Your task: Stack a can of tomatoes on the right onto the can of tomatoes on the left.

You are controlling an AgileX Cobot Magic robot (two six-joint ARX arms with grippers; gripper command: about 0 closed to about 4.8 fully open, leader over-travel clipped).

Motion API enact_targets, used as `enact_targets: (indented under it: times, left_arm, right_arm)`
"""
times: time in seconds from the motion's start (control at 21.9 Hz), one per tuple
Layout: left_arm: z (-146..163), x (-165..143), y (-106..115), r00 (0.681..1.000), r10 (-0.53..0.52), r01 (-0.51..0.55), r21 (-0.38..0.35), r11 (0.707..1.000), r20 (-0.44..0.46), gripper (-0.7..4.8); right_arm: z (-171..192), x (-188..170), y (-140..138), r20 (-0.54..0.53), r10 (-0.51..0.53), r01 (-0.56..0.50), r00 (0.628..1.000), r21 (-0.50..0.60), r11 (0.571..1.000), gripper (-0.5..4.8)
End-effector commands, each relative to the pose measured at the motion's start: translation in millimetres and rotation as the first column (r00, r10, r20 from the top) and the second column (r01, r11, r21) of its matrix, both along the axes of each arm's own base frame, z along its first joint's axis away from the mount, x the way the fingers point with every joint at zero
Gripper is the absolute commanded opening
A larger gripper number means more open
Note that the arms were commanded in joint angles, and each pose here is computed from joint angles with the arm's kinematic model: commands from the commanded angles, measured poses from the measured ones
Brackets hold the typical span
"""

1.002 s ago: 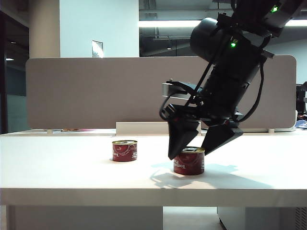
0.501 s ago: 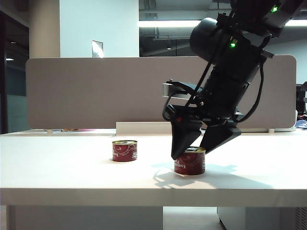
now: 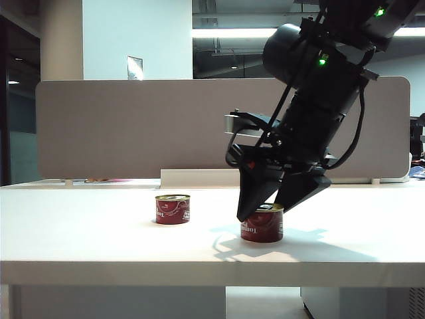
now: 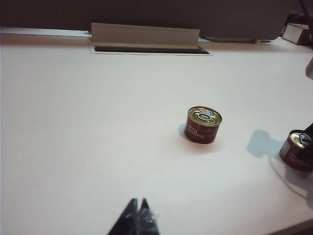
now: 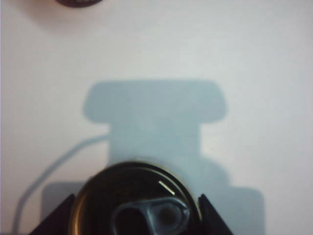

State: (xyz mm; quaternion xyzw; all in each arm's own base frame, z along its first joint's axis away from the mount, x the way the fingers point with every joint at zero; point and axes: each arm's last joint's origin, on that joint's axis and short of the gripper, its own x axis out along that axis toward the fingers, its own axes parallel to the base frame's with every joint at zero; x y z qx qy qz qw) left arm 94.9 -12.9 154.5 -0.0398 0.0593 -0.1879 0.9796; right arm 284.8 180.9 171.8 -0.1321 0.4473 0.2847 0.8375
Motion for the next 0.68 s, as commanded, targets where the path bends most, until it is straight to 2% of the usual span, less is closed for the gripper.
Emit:
enact_targets:
  times: [0.05, 0.36, 0.68]
  left_arm:
    - [1.7, -0.1, 0.0, 1.000, 0.000, 0.000, 0.004, 1.000, 0.010, -0.06]
    - [1.7, -0.1, 0.0, 1.000, 0.000, 0.000, 0.004, 1.000, 0.010, -0.06]
    - [1.7, 0.0, 0.0, 1.000, 0.000, 0.000, 0.004, 1.000, 0.011, -0.06]
  right_arm:
    - [5.6, 2.4, 1.9, 0.023, 0.006, -0.007, 1.000, 0.006, 1.000, 2.27]
    - [41.1, 15.4, 10.1, 0.047, 0.011, -0.012, 0.999, 0.017, 1.000, 2.27]
    - [80.9, 28.9, 18.5, 0.135, 0.007, -0.017, 0.991, 0.070, 0.997, 2.27]
